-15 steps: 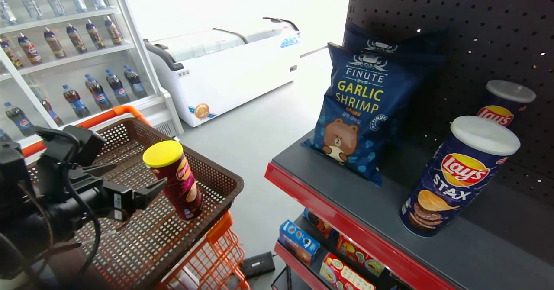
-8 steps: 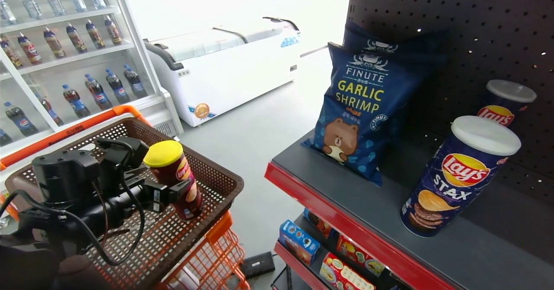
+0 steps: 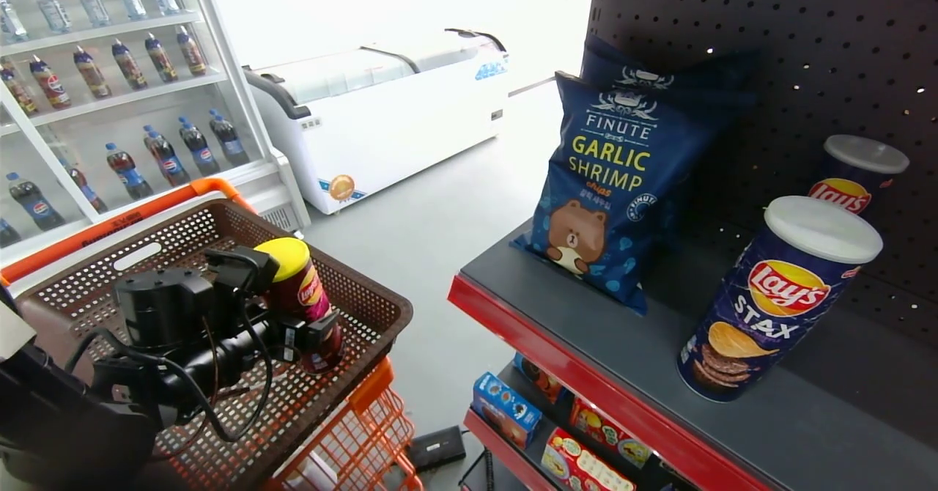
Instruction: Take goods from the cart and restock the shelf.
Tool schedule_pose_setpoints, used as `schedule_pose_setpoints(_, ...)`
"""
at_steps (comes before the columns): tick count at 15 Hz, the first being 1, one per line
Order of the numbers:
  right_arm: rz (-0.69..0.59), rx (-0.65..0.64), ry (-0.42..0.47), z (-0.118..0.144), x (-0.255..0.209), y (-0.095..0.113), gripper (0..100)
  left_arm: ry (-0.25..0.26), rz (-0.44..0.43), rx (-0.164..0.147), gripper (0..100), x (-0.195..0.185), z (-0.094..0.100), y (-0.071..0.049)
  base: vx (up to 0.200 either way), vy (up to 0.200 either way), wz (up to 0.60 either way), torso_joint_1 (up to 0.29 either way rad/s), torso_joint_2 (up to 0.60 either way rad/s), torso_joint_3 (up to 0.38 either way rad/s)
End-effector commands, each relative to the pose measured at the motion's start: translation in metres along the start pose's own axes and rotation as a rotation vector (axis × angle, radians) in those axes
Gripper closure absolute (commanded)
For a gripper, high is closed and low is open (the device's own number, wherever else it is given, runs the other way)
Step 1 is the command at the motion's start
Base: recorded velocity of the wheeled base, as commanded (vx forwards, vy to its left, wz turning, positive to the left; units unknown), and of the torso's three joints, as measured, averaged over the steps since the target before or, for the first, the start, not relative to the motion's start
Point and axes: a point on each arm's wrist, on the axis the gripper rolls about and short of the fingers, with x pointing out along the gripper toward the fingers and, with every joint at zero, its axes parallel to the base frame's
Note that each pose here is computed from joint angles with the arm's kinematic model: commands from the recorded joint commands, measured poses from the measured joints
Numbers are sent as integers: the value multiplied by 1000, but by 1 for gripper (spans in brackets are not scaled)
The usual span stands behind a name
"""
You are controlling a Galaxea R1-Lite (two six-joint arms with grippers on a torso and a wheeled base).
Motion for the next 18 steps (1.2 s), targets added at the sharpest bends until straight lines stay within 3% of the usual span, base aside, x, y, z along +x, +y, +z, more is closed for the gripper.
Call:
schedule_pose_setpoints(1, 1, 0, 0, 0, 0, 0, 0, 20, -5, -1, 100, 7, -7, -1, 0, 0, 0, 0, 0, 0)
schedule_pose_setpoints(4, 1, 0, 0, 0, 0, 0, 0, 60, -10, 8, 100, 7, -10, -1, 0, 0, 0, 0, 0, 0)
schedule_pose_setpoints(6, 1, 0, 0, 0, 0, 0, 0, 43, -8, 23, 100, 8, -6, -1, 0, 0, 0, 0, 0, 0)
schedule_pose_setpoints(7, -1, 0, 0, 0, 0, 0, 0, -10, 0, 55, 100, 10, 8, 2, 0, 0, 0, 0, 0, 0)
schedule_pose_setpoints(8, 1, 0, 0, 0, 0, 0, 0, -81, -4, 50, 100, 7, 27, 4, 0, 0, 0, 0, 0, 0)
schedule_pose_setpoints(10, 1, 0, 0, 0, 0, 0, 0, -47, -20, 75, 100, -4, 49, 6, 0, 0, 0, 0, 0, 0)
schedule_pose_setpoints(12, -1, 0, 0, 0, 0, 0, 0, -54, -50, 71, 100, -15, 67, 6, 0, 0, 0, 0, 0, 0)
schedule_pose_setpoints(13, 1, 0, 0, 0, 0, 0, 0, -68, -96, 73, 100, -30, 84, 7, 0, 0, 0, 0, 0, 0)
schedule_pose_setpoints(16, 1, 0, 0, 0, 0, 0, 0, -52, -208, 74, 100, -64, 91, 4, 0, 0, 0, 0, 0, 0)
schedule_pose_setpoints(18, -1, 0, 0, 0, 0, 0, 0, -64, -300, 58, 100, -81, 94, -11, 0, 0, 0, 0, 0, 0)
